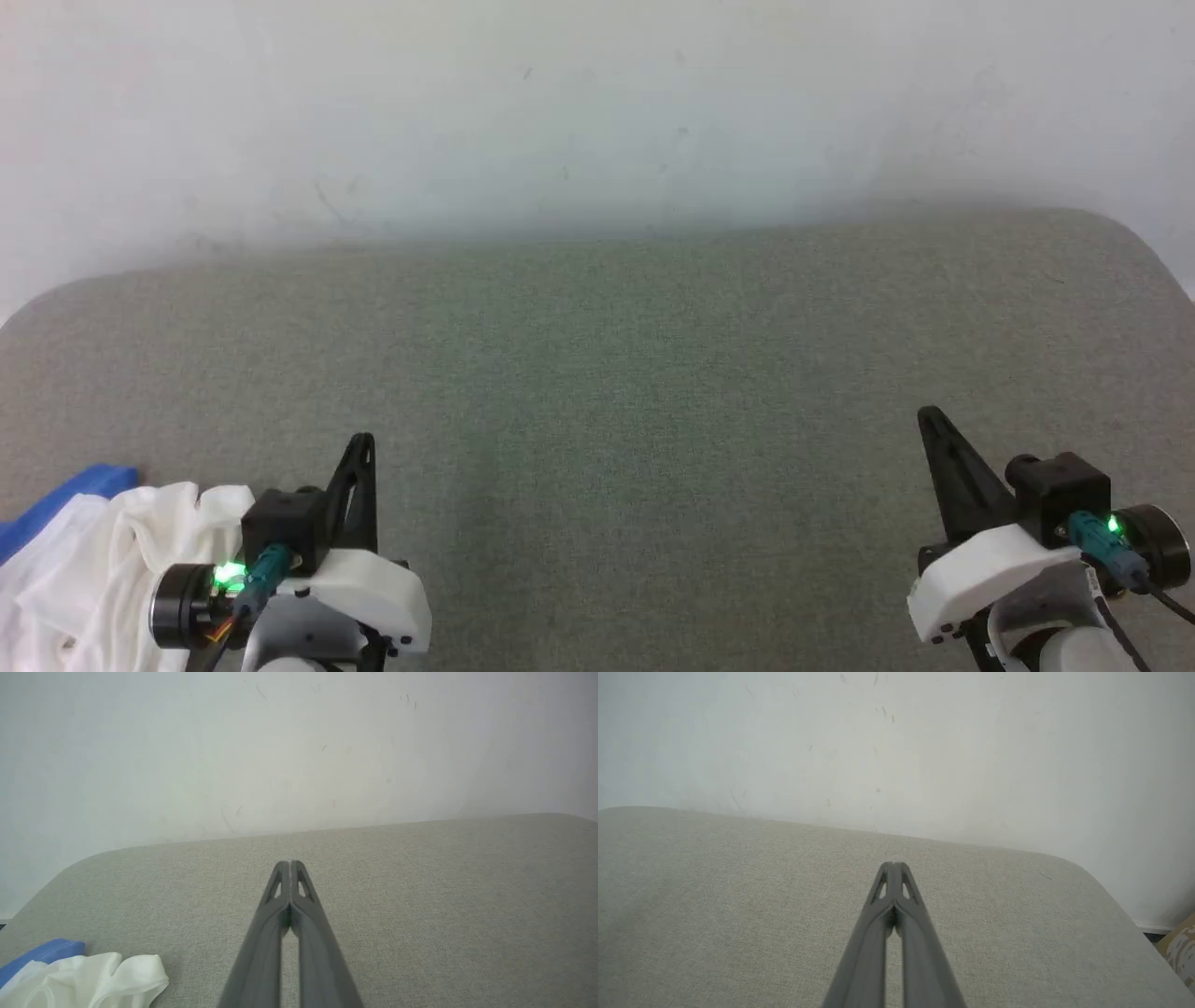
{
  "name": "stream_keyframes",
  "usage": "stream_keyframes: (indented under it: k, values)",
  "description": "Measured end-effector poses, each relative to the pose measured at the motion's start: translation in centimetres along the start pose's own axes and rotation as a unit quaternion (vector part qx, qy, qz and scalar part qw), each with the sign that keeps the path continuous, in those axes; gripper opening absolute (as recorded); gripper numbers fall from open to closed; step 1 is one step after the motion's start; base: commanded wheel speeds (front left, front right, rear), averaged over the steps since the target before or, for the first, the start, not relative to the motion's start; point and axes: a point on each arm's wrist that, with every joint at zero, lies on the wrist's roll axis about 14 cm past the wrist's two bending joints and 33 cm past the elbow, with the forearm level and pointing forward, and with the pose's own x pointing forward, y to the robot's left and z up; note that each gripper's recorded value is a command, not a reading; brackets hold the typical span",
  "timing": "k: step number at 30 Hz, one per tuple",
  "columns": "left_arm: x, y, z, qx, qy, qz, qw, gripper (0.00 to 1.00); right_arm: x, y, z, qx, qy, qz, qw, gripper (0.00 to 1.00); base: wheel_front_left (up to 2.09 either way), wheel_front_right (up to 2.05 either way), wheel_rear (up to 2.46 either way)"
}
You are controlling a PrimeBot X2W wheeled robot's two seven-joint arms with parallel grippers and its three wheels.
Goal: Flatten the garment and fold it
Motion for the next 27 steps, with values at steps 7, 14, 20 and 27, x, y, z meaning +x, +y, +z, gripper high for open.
stream_keyframes:
  k: [7, 14, 20, 27]
  values:
    - [0.0, 0.0, 0.0, 0.0, 0.0, 0.0, 1.0, 0.0, 0.0, 0.0, 0.0, 0.0, 0.0, 0.0, 1.0, 0.0, 0.0, 0.0, 0.0]
    - [0.0, 0.0, 0.0, 0.0, 0.0, 0.0, 1.0, 0.0, 0.0, 0.0, 0.0, 0.0, 0.0, 0.0, 1.0, 0.0, 0.0, 0.0, 0.0]
    - [-0.01, 0.0, -0.02, 0.0, 0.0, 0.0, 1.0, 1.0, 0.0, 0.0, -0.01, 0.0, 0.0, 0.0, 1.0, 1.0, 0.0, 0.0, 0.0]
    - [0.0, -0.04, -0.13, 0.0, 0.002, -0.001, 1.0, 1.0, -0.02, -0.02, -0.11, 0.0, 0.001, 0.0, 1.0, 1.0, 0.0, 0.0, 0.0]
